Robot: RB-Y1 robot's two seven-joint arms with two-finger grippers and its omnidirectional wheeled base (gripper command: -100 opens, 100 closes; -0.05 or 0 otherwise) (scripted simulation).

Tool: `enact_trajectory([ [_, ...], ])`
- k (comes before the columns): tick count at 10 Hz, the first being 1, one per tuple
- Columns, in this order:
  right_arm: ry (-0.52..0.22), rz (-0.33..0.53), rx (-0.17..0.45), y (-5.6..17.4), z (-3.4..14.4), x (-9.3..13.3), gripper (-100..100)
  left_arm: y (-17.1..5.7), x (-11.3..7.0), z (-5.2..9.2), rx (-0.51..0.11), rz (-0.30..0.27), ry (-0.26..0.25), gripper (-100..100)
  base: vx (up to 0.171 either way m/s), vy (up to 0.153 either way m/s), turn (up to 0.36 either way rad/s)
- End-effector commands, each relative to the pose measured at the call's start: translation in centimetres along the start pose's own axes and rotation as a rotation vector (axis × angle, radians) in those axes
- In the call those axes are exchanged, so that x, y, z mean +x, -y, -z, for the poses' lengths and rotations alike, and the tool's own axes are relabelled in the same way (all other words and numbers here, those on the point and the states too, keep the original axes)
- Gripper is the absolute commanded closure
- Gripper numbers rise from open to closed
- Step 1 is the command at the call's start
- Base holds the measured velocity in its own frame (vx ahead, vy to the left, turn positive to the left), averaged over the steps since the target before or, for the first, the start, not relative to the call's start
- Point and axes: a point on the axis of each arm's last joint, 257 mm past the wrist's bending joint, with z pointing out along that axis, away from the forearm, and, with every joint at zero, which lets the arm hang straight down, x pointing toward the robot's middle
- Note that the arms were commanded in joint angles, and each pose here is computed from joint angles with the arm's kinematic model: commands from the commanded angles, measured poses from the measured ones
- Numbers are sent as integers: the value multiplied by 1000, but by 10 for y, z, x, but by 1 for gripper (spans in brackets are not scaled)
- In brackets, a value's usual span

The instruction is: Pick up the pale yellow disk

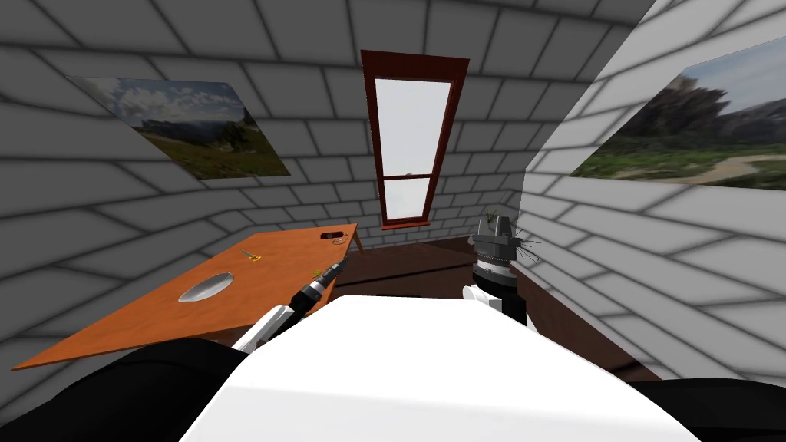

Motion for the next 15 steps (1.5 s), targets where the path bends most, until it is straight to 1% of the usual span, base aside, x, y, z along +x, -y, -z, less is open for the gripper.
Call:
enact_trajectory([
  [1,0,0,0,0,0,0,0,-26,10,13,-59,-2,-33,-100,137,-66,21],
  [2,0,0,0,0,0,0,0,-49,22,29,-112,-21,-83,-100,159,-84,18],
  [4,0,0,0,0,0,0,0,-59,26,33,-135,-15,-89,-100,106,-29,9],
  [5,0,0,0,0,0,0,0,-84,38,52,-193,-29,-141,-100,127,-22,3],
  [6,0,0,0,0,0,0,0,-92,41,57,-212,-24,-146,-100,146,-37,15],
  [7,0,0,0,0,0,0,0,-113,53,77,-264,-35,-196,-100,193,-36,20],
  [8,0,0,0,0,0,0,0,-122,57,85,-288,-29,-203,-100,172,-15,5],
  [9,0,0,0,0,0,0,0,-138,68,104,-331,-38,-250,-100,197,-13,8],
  [10,0,0,0,0,0,0,0,-151,73,115,-364,-29,-259,-100,169,-27,0],
  [11,0,0,0,0,0,0,0,-165,84,137,-406,-34,-306,-100,189,4,9],
  [13,0,0,0,0,0,0,0,-177,88,148,-439,-26,-315,-100,115,3,0],
  [14,0,0,0,0,0,0,0,-189,100,172,-480,-26,-361,-100,94,16,-1],
  [15,0,0,0,0,0,0,0,-199,103,184,-511,-19,-370,-100,132,13,0],
])
